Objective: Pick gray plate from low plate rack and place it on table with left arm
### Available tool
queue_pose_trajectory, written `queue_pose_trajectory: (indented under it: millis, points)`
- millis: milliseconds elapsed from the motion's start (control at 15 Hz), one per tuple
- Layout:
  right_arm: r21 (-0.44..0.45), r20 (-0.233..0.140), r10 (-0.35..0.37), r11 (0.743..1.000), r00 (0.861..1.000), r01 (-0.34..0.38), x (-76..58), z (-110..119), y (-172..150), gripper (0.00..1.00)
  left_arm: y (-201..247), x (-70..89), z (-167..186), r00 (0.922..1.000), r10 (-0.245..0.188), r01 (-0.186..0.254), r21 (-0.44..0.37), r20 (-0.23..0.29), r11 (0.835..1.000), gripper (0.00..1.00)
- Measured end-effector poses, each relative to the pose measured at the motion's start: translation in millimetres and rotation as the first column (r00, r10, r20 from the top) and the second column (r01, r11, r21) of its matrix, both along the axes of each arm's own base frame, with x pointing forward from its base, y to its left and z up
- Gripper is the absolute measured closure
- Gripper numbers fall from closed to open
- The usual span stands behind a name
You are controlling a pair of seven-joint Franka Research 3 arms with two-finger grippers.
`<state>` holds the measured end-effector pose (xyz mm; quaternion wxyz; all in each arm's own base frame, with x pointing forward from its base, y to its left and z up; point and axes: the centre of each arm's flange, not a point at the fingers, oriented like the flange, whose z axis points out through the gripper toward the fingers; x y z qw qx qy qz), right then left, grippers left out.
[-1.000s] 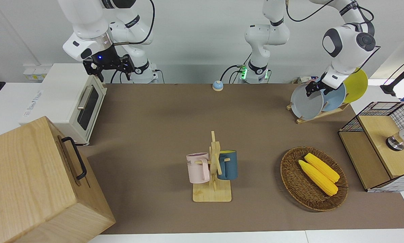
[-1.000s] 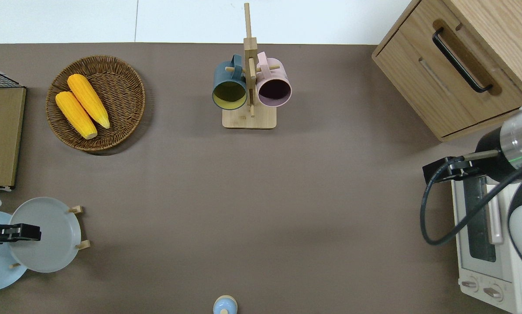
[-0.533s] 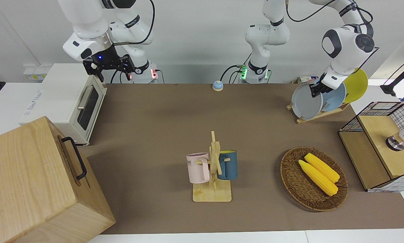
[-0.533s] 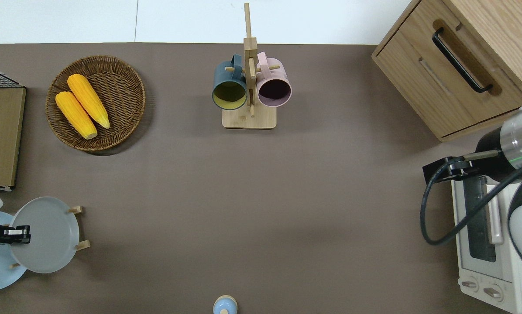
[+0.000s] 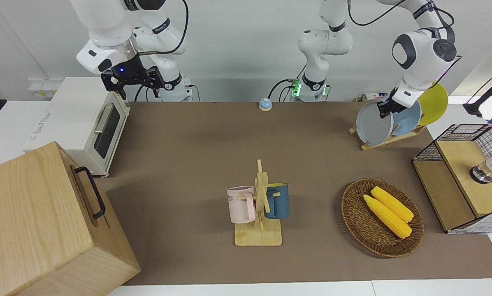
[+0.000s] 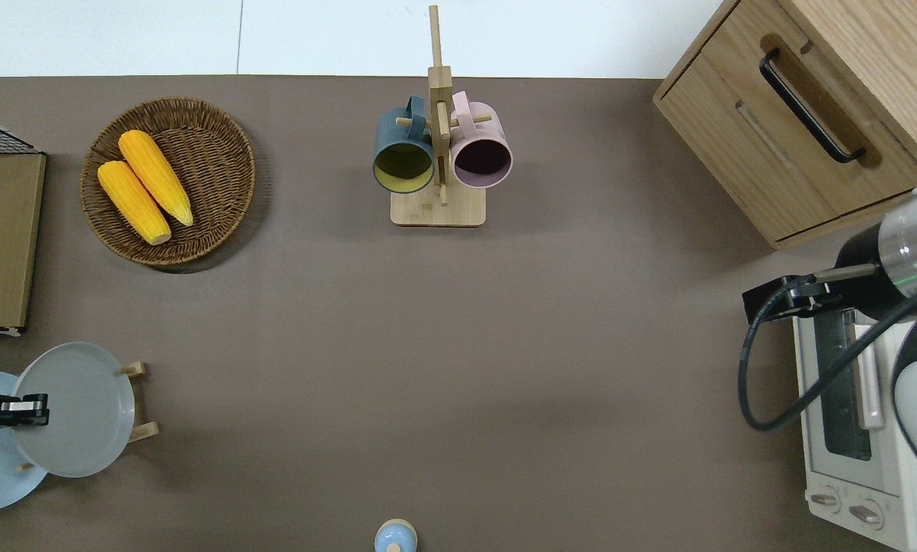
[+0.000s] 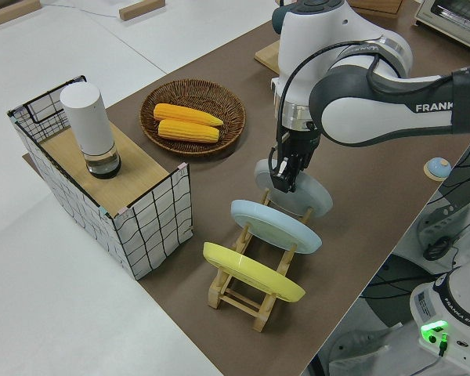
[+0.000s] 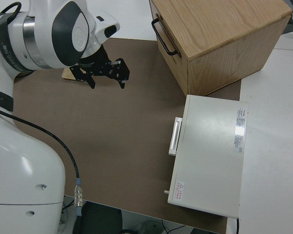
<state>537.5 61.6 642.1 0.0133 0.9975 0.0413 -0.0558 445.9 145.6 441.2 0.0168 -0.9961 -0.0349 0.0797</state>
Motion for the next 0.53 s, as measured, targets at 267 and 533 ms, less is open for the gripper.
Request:
queue_pose_trajectory:
  millis: [267, 533]
  points:
    - [0.000, 0.000, 0.000, 1.000, 1.000, 0.000, 0.0, 0.0, 0.0, 0.01, 6.5, 4.0, 38.9, 0.9998, 0.010, -0.010, 0.008, 0.018, 1.000, 0.90]
    - [0.000, 0.000, 0.000, 1.000, 1.000, 0.000, 0.0, 0.0, 0.0, 0.01, 12.2, 6.3, 90.1, 0.9993, 0.023, -0.023, 0.018, 0.030, 1.000, 0.90]
